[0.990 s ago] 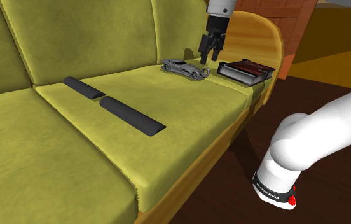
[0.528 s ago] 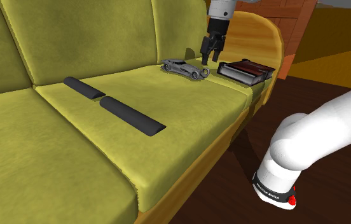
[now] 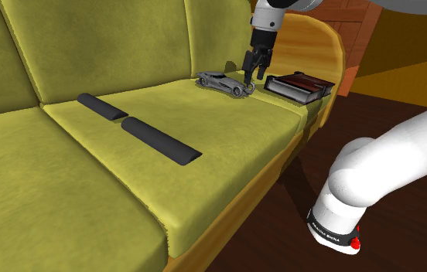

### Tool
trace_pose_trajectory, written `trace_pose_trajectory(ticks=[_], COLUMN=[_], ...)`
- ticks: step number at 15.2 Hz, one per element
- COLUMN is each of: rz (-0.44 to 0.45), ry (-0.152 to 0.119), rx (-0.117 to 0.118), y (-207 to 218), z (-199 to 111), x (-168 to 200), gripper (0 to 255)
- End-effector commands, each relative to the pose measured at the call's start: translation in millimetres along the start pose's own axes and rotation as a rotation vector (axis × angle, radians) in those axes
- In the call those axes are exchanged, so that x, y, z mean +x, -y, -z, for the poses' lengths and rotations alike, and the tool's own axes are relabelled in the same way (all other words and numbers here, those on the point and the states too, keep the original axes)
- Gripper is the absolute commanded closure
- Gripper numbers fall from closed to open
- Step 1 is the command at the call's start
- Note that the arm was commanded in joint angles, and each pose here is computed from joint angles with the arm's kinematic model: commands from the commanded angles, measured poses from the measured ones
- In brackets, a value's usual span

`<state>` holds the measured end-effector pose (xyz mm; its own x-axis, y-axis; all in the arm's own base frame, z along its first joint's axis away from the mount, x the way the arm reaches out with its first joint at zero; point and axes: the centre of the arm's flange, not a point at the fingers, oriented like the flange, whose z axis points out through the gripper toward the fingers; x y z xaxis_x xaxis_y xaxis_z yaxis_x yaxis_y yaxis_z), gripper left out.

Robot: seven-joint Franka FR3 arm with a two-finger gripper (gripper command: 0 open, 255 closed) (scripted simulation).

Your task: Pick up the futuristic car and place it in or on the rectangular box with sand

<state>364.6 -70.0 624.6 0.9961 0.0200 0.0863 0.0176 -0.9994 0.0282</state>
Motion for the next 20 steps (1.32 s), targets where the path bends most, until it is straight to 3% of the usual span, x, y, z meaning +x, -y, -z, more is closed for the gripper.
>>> trace_pose_trajectory(ticks=[1, 2, 3, 12, 20], rz=[0.000, 0.000, 0.000, 0.000, 0.000], ry=[0.000, 0.000, 0.000, 0.000, 0.000], rx=[0.000, 0.000, 0.000, 0.000, 0.000], y=[0, 0, 0, 0, -1], z=[0, 0, 0, 0, 42], x=[0, 0, 0, 0, 4], gripper=[0, 0, 255, 255, 255])
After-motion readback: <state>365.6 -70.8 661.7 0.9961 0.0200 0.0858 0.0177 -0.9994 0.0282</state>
